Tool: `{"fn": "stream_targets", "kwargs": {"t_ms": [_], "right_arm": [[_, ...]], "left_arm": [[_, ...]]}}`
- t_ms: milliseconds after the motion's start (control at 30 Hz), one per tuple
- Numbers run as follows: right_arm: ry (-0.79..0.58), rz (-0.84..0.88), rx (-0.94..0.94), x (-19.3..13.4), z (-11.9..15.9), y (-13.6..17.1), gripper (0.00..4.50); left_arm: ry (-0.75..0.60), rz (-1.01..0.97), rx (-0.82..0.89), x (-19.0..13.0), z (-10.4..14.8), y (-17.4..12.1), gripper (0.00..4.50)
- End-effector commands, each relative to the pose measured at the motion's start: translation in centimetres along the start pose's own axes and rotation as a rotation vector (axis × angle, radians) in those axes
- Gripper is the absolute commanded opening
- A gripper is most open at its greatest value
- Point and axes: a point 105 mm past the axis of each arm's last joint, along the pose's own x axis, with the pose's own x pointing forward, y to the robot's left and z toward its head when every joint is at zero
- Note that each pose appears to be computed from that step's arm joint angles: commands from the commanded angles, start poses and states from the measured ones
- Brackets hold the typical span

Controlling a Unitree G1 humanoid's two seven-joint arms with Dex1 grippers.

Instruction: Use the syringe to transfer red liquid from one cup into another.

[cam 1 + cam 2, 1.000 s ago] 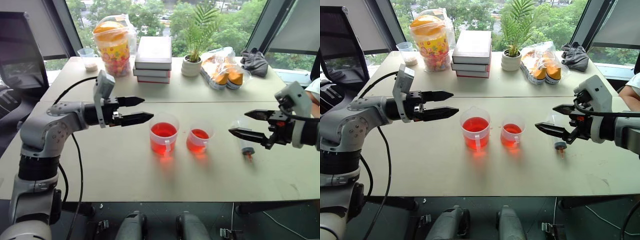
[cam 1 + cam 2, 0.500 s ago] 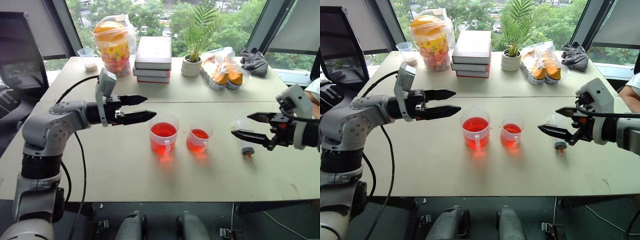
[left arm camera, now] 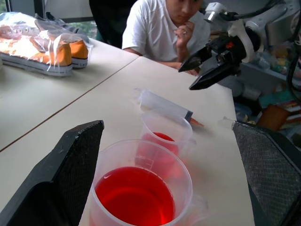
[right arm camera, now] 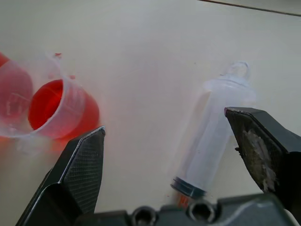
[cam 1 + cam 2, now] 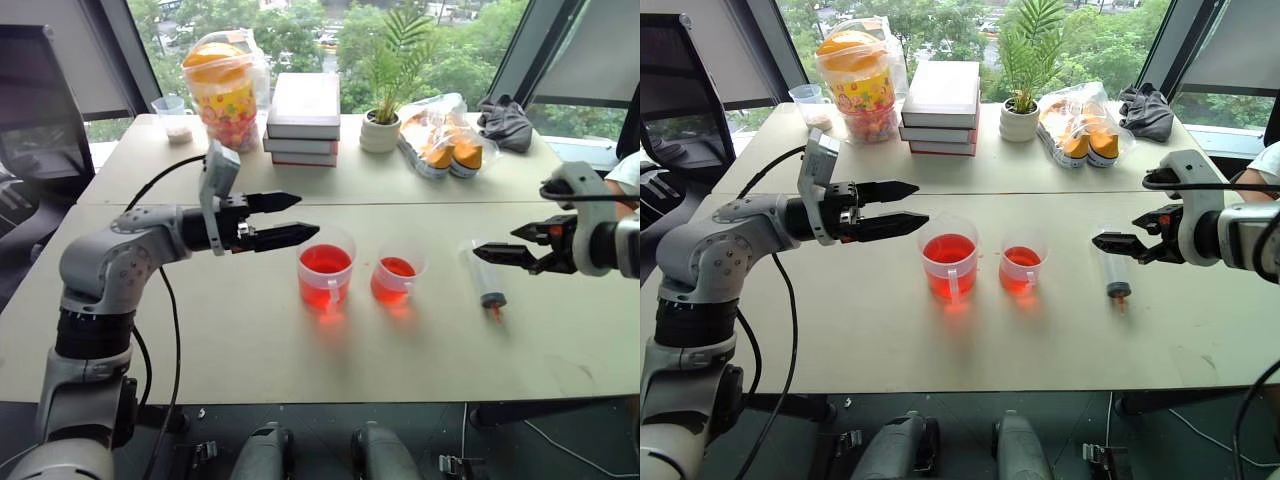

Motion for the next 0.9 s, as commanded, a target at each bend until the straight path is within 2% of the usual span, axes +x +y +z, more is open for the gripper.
{"fn": "stream_targets", "kwargs": {"t_ms": [33,233,533,600,667,767,800,900], "right_arm": [[0.063,-0.105,0.137,1.3,-0.2,-2.4,4.45],[0.174,-0.153,0.253,4.7,-1.6,-4.1,4.45],[0.277,-0.129,0.217,8.0,-3.2,-4.1,4.45],[0.286,-0.122,0.205,8.3,-3.2,-4.0,3.94],[0.288,-0.116,0.194,8.4,-3.1,-4.0,3.17],[0.290,-0.107,0.184,8.5,-2.9,-3.9,1.61],[0.292,-0.104,0.183,8.6,-2.9,-3.8,1.38],[0.290,-0.104,0.173,8.3,-2.7,-3.9,1.37]], "left_arm": [[-0.028,-0.012,0.042,0.3,0.7,-0.3,4.50],[-0.045,-0.009,0.043,0.5,0.5,-0.3,4.50],[-0.055,0.032,0.053,-0.2,0.2,-0.3,4.50],[-0.062,0.037,0.054,-0.2,0.3,-0.4,4.50],[-0.064,0.038,0.055,-0.2,0.3,-0.4,4.50],[-0.065,0.037,0.054,-0.2,0.2,-0.5,4.50],[-0.065,0.035,0.054,-0.2,0.2,-0.5,4.50],[-0.066,0.024,0.056,0.0,0.3,-0.7,4.50]]}}
